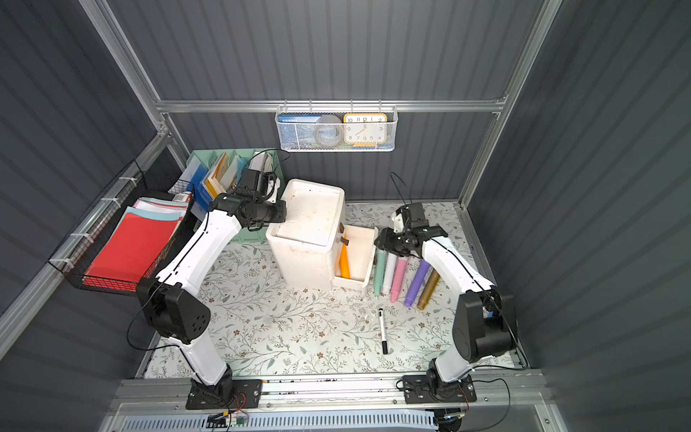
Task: Take the microphone out of the drawer
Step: Place the microphone at the center of the board, then pick up the microphone from the drawer.
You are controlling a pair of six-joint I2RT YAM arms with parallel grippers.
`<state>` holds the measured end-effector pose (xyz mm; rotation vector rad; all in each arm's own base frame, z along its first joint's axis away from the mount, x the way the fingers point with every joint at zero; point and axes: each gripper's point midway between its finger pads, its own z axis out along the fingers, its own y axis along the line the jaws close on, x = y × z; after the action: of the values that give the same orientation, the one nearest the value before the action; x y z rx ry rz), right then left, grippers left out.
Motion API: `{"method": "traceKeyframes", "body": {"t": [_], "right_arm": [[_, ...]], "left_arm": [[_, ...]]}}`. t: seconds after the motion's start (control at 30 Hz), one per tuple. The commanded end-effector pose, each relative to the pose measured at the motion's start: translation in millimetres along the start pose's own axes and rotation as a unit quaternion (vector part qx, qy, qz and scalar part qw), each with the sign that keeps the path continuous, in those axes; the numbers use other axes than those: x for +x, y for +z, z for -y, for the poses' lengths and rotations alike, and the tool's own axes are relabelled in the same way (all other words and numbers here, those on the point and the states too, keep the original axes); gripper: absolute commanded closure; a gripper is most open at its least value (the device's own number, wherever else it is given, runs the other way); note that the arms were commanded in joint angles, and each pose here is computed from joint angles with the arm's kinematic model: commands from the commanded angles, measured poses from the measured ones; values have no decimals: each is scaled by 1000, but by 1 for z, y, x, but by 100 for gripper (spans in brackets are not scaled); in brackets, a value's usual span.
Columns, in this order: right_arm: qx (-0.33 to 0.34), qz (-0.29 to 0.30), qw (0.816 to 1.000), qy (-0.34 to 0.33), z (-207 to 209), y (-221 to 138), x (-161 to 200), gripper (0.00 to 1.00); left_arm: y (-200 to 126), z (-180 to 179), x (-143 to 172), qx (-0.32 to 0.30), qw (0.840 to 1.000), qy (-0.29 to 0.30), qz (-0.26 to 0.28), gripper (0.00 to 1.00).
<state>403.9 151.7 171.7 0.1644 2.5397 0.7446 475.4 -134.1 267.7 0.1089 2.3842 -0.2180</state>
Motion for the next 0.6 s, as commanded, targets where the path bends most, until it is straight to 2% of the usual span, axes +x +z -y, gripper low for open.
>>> {"method": "traceKeyframes", "body": {"t": [0.0,0.23,0.57], "right_arm": [[-21,-21,999,-14,-22,21,4,52],[-23,-71,996,-58,-54,68,23,53],[11,-121,989,-83,-53,121,50,52]], "left_arm": [[-2,33,-17,84,994,-62,24,98],[-4,32,-15,82,994,-62,22,98],[-6,32,-13,84,994,-63,23,98]]}}
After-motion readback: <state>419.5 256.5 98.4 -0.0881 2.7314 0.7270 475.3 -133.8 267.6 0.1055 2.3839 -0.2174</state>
